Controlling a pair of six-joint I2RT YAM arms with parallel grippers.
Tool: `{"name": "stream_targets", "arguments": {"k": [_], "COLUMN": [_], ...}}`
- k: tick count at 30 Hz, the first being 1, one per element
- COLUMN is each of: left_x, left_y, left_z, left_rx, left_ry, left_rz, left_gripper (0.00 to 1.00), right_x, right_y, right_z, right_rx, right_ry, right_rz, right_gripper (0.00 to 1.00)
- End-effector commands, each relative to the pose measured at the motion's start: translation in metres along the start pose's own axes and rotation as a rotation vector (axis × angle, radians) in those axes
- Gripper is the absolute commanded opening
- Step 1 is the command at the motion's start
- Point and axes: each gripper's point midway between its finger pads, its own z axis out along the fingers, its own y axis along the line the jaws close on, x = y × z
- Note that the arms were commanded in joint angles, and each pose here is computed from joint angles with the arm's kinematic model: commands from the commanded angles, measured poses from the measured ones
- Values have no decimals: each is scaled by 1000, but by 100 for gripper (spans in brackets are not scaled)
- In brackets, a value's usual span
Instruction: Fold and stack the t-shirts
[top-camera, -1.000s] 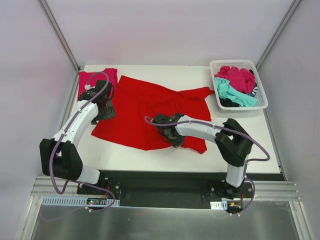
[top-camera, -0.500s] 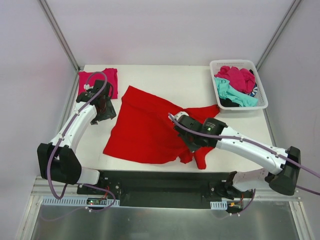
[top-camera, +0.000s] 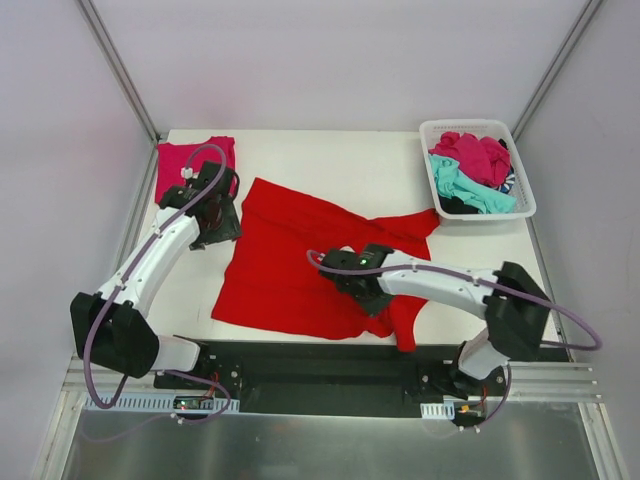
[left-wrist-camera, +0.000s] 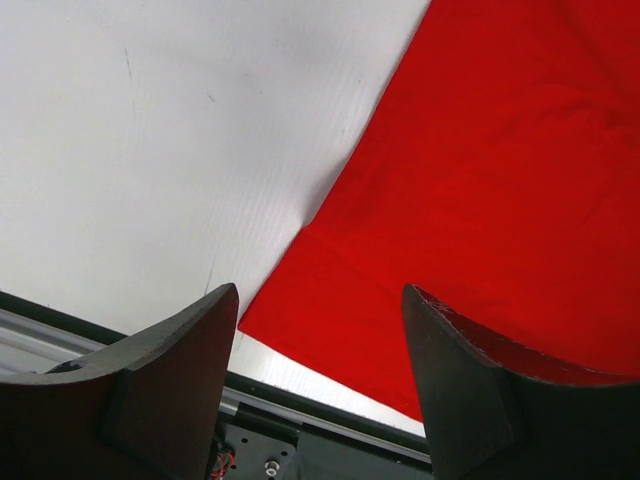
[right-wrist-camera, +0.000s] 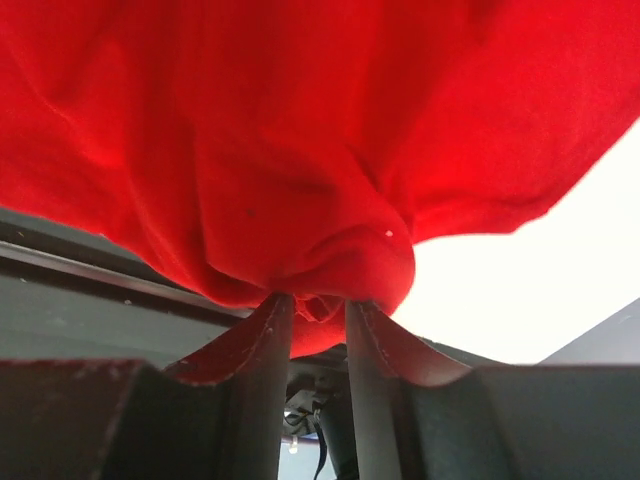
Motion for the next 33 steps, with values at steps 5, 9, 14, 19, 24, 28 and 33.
{"name": "stream_targets", "arguments": {"k": [5, 9, 14, 19, 24, 28, 33], "left_x": [-5, 0, 8, 18, 23, 24, 23], "left_y": [-5, -9, -8, 0, 5, 6, 4], "left_z": [-28, -36, -47, -44, -43, -44, -45], "left_rx": [8, 25, 18, -7, -15, -12, -9], "left_ry": [-52, -54, -61, -60, -60, -64, -65], "left_rz": [10, 23, 47, 61, 67, 62, 66], "left_gripper": [66, 66, 65, 65, 65, 65, 65], "right_x": [-44, -35, -10, 13, 39, 47, 40], "right_y": [32, 40, 62, 67, 65, 60, 62], "right_z": [-9, -10, -23, -9, 6, 13, 18], "right_rx": [-9, 9, 2, 21, 55, 93, 110], "right_ry": [-95, -68, -79, -58, -15, 3, 1], "right_rz": [-57, -80, -70, -24, 12, 6, -23], "right_gripper": [32, 34, 41, 41, 40, 40, 40]}}
